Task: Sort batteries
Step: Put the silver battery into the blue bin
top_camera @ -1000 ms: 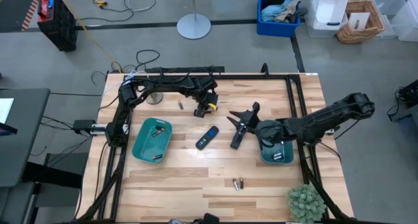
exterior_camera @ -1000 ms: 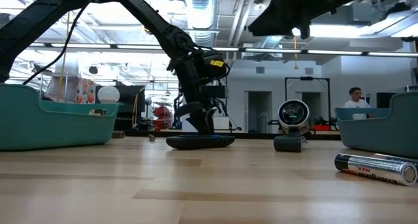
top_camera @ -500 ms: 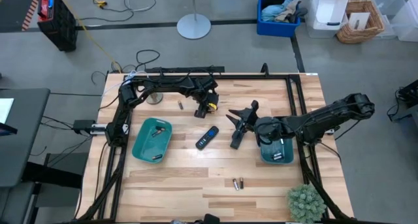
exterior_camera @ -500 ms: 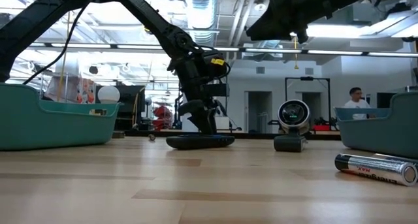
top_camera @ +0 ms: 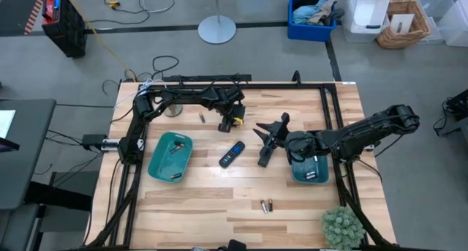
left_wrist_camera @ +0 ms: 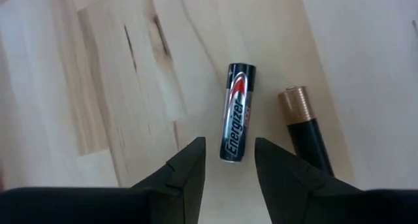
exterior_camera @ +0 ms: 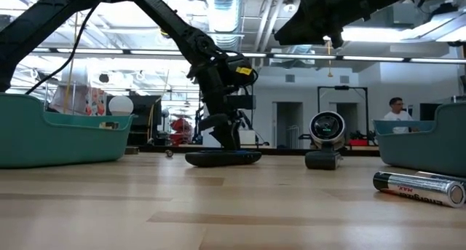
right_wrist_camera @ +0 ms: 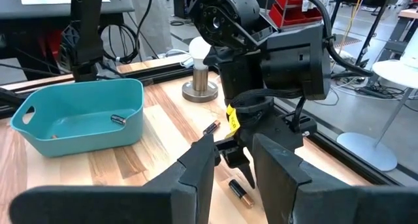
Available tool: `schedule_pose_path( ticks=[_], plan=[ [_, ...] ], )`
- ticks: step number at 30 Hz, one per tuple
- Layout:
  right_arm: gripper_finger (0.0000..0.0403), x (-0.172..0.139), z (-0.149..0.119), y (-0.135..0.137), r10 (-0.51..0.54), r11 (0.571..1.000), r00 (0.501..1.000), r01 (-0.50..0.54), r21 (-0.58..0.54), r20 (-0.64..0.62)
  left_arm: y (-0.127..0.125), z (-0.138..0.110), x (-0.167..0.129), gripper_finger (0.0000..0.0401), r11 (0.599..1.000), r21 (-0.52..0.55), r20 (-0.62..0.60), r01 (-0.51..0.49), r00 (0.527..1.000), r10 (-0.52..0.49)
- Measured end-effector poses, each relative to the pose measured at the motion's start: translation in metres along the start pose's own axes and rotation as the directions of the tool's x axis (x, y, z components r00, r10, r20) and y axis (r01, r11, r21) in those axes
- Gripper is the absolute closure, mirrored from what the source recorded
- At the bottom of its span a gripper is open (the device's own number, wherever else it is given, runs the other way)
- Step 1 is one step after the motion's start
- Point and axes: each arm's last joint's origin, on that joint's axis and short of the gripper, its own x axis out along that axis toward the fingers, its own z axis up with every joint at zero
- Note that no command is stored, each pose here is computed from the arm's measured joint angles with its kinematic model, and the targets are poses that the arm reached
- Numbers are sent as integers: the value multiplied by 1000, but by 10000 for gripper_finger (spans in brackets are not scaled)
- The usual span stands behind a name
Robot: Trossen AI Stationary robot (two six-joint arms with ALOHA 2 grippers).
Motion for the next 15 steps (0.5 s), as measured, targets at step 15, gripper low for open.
schedule_pose_path(
  ticks=[15],
  plan=[
    [280, 0, -2, 0, 0, 1000, 1000, 0, -10, -15, 15, -6, -25, 276, 987, -89, 181, 134, 977, -117]
  ],
)
